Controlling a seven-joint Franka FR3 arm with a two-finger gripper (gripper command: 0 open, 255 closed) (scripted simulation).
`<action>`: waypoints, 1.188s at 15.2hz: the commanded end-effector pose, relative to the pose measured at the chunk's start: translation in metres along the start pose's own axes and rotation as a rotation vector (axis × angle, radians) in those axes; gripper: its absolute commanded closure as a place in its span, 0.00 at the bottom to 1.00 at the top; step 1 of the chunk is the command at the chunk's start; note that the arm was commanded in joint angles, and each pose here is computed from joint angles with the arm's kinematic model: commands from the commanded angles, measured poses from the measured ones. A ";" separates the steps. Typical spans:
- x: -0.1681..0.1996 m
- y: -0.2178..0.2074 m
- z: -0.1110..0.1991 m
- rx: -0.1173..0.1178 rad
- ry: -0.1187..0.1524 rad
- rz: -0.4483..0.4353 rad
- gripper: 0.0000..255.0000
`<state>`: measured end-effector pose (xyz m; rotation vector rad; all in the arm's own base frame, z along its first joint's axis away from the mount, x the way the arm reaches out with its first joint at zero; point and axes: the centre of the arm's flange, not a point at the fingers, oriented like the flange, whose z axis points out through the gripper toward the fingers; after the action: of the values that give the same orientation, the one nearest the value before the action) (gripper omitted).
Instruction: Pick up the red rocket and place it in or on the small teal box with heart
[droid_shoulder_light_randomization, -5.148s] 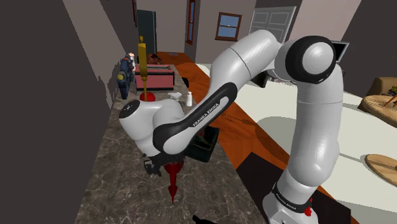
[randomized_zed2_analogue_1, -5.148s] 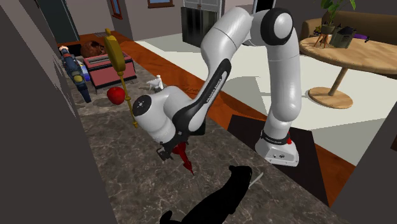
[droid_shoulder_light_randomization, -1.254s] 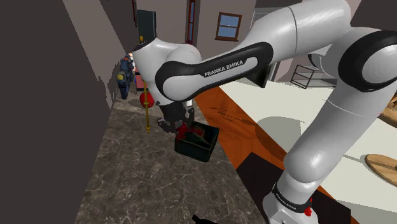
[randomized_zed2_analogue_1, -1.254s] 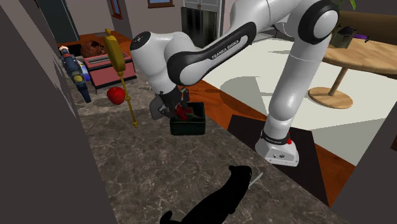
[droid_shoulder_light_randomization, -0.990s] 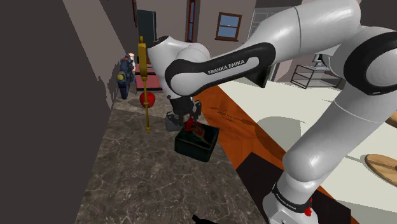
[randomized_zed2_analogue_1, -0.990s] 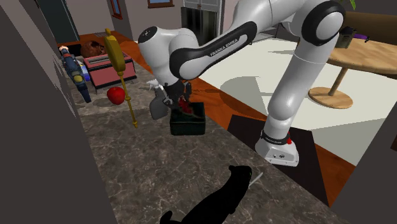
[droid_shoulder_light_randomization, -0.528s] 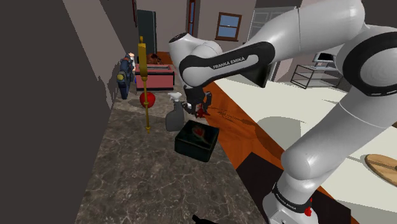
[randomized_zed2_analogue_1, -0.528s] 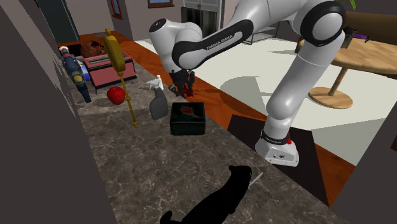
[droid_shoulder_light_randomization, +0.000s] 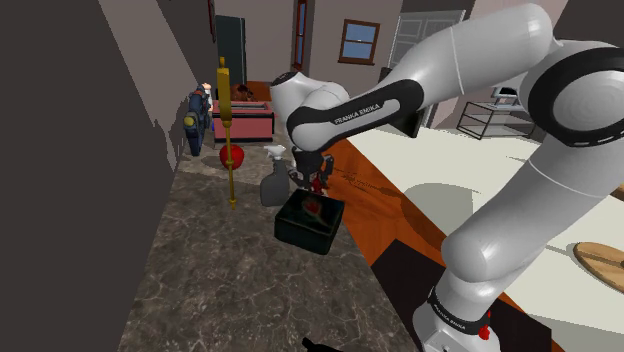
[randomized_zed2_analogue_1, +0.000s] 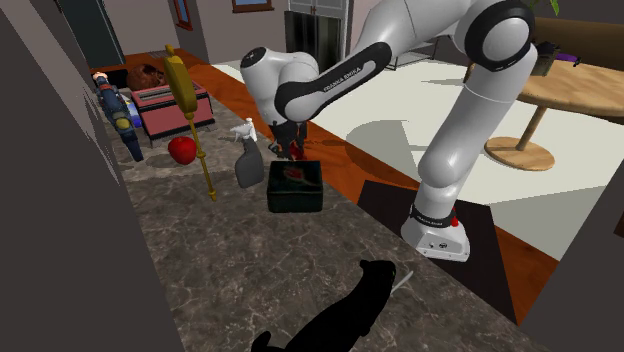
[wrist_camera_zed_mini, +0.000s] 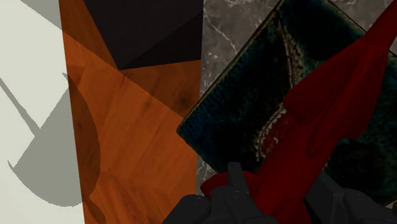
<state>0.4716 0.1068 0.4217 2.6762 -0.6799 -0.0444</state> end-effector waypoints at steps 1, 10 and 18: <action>-0.001 -0.004 0.011 0.000 0.000 0.000 1.00; -0.003 -0.017 0.043 0.000 0.000 0.000 1.00; -0.003 -0.017 0.043 0.000 0.001 0.000 0.00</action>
<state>0.4708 0.1070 0.3754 2.6760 -0.6799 -0.0429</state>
